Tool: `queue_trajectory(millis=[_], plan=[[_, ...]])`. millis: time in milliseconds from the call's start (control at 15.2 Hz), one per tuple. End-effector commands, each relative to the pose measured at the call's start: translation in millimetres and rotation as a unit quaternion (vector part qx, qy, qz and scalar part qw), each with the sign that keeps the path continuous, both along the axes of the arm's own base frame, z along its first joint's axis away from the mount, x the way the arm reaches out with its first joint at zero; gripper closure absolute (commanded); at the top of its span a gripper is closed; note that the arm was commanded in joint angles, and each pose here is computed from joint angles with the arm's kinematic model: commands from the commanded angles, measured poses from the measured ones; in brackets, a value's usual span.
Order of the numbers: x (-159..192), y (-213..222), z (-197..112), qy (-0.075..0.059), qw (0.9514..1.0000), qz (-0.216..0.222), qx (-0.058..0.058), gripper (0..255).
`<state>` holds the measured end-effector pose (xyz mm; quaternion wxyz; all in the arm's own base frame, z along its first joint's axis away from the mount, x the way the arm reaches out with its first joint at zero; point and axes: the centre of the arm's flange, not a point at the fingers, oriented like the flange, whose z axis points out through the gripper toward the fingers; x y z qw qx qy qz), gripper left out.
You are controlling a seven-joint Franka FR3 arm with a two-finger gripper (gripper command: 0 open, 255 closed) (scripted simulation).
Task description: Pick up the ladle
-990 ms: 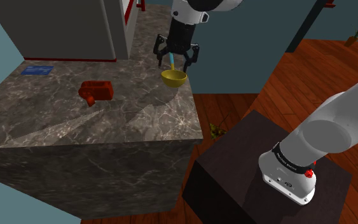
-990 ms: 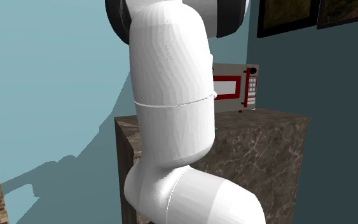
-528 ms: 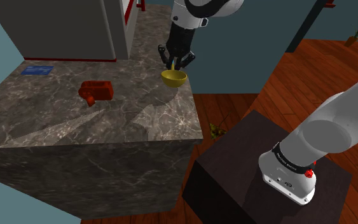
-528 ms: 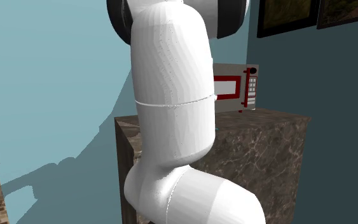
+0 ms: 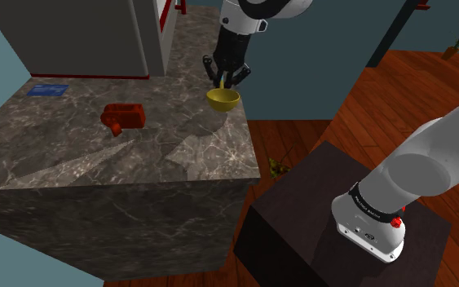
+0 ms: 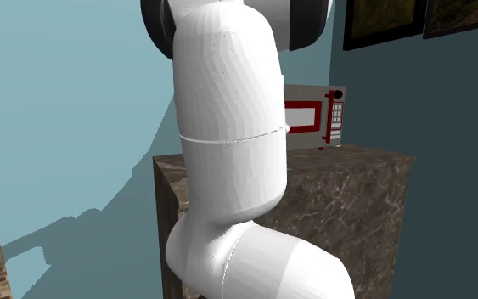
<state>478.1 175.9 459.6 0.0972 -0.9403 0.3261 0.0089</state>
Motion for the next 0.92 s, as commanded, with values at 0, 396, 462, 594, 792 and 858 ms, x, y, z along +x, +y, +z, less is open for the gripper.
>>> queue_trajectory(millis=[0, 396, 462, 594, 792, 858], plan=[[1, 1, 9, 0.0, 1.0, 0.0, 0.0, 255], [1, 1, 41, 0.0, 1.0, 0.0, 0.0, 255], [1, 1, 46, 0.0, 1.0, 0.0, 0.0, 255], [1, 1, 57, 0.0, 1.0, 0.0, 0.0, 255], [1, 1, 73, 0.0, 1.0, 0.0, 0.0, 255], [1, 1, 73, 0.0, 1.0, 0.0, 0.0, 255]])
